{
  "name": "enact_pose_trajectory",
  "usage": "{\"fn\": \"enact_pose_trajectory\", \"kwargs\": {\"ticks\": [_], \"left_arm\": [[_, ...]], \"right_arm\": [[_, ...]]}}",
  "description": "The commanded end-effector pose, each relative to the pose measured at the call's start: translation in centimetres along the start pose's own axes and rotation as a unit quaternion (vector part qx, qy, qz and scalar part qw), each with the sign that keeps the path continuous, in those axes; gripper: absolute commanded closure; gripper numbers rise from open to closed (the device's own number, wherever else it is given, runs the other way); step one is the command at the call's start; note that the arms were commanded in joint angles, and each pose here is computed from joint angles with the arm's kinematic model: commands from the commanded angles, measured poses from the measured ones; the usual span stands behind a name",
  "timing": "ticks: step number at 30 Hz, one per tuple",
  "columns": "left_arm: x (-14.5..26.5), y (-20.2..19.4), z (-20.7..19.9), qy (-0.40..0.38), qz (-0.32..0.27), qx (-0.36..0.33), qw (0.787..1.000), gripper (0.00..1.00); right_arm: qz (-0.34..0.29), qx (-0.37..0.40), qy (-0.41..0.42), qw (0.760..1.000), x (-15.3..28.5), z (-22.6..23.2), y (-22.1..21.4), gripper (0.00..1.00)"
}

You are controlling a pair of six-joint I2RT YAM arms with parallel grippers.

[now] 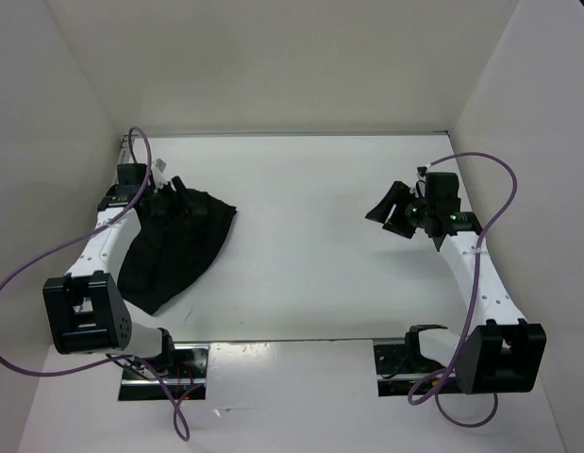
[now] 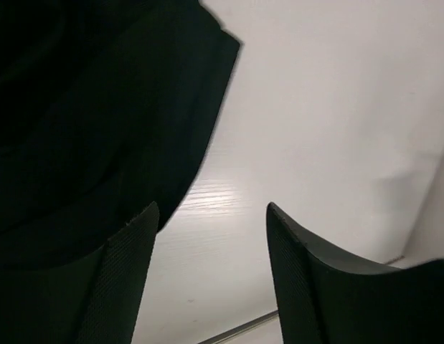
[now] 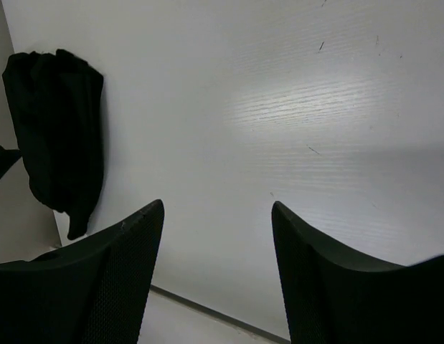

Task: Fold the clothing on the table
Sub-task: Move the skirt to the center of the board

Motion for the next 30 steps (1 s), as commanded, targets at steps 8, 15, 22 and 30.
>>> {"fn": "enact_pose_trajectory", "kwargs": {"ticks": [8, 15, 22, 30], "left_arm": [[-4.0, -1.5, 5.0, 0.183, 0.093, 0.009, 0.979, 0.34], [-8.0, -3.9, 6.0, 0.274, 0.153, -0.027, 0.949, 0.84], [-13.4, -6.2, -0.8, 0.146, 0.217, -0.099, 0.96, 0.99], [-12.5, -1.7, -17.5, -0.104, 0.156, -0.195, 0.963, 0.52]], "right_arm": [[-0.004, 0.032, 0.008, 0.999, -0.6, 0.2, 1.4, 0.33], [0.002, 0.028, -0.001, 1.0, -0.6, -0.2, 0.8, 0.33], [-0.013, 0.027, -0.018, 0.999, 0.5, -0.4, 0.6, 0.33], [-0.025, 0.029, -0.006, 0.999, 1.3, 0.1, 0.6, 0.33]]}}
Point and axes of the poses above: each gripper's point midway between its finger pads, its own x axis back along the fingers, its own z axis along the line the jaws close on, y = z × x, the point moved 9 cm from there along x, back along the fingers, and after that the axes turned 2 degrees about x, right-handed, at the moved point
